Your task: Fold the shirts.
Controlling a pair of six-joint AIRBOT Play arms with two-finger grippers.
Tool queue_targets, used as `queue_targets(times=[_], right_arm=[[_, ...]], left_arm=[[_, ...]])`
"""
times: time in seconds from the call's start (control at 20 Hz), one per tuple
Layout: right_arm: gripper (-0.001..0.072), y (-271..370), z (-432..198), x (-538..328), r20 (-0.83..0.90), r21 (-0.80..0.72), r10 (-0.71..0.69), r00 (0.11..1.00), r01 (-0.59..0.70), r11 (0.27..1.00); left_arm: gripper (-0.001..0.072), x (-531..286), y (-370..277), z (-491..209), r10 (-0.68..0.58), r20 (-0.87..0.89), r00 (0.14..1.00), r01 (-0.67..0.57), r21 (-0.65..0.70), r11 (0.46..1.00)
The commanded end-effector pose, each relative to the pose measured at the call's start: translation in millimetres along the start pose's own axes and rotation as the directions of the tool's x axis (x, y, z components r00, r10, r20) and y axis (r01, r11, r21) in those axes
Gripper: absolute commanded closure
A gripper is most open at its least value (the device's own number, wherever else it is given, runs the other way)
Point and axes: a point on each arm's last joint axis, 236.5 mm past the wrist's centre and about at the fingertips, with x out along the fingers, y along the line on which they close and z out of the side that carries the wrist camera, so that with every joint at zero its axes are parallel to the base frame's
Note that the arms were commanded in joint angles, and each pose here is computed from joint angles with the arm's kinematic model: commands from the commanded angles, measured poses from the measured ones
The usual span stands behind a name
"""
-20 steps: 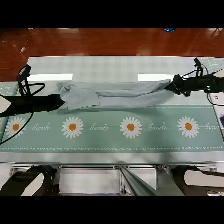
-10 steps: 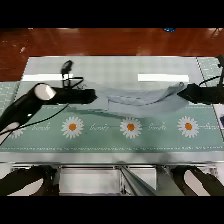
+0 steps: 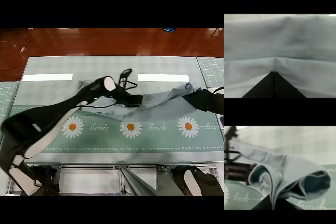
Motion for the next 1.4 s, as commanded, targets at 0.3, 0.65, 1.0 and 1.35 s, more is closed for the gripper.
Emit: queue_targets(times=[0.3,0.65,1.0,1.35], right_arm=[[0.0685,19.3,-2.8,-6.4,0.008,0.004,0.065,0.998,-0.065,0.998],[0.0686,60.6,-1.5,21.0,-0.033,-0.025,0.211,0.977,-0.212,0.977],[0.0685,149.5,-19.6,149.7,-0.178,-0.036,0.351,0.919,-0.363,0.931],[0.0685,221.8,-40.5,271.7,-0.329,0.0,0.406,0.852,-0.431,0.903]], left_arm=[[0.0689,5.5,-27.6,1.4,-0.06,-0.1,0.993,0.059,-0.019,0.998],[0.0688,-224.6,53.7,77.8,0.27,0.249,0.93,-0.293,0.057,0.955],[0.0688,-387.1,109.8,-50.1,0.455,0.509,0.73,-0.45,-0.143,0.882],[0.0688,-349.7,127.1,-157.5,0.414,0.528,0.742,-0.289,-0.305,0.907]])
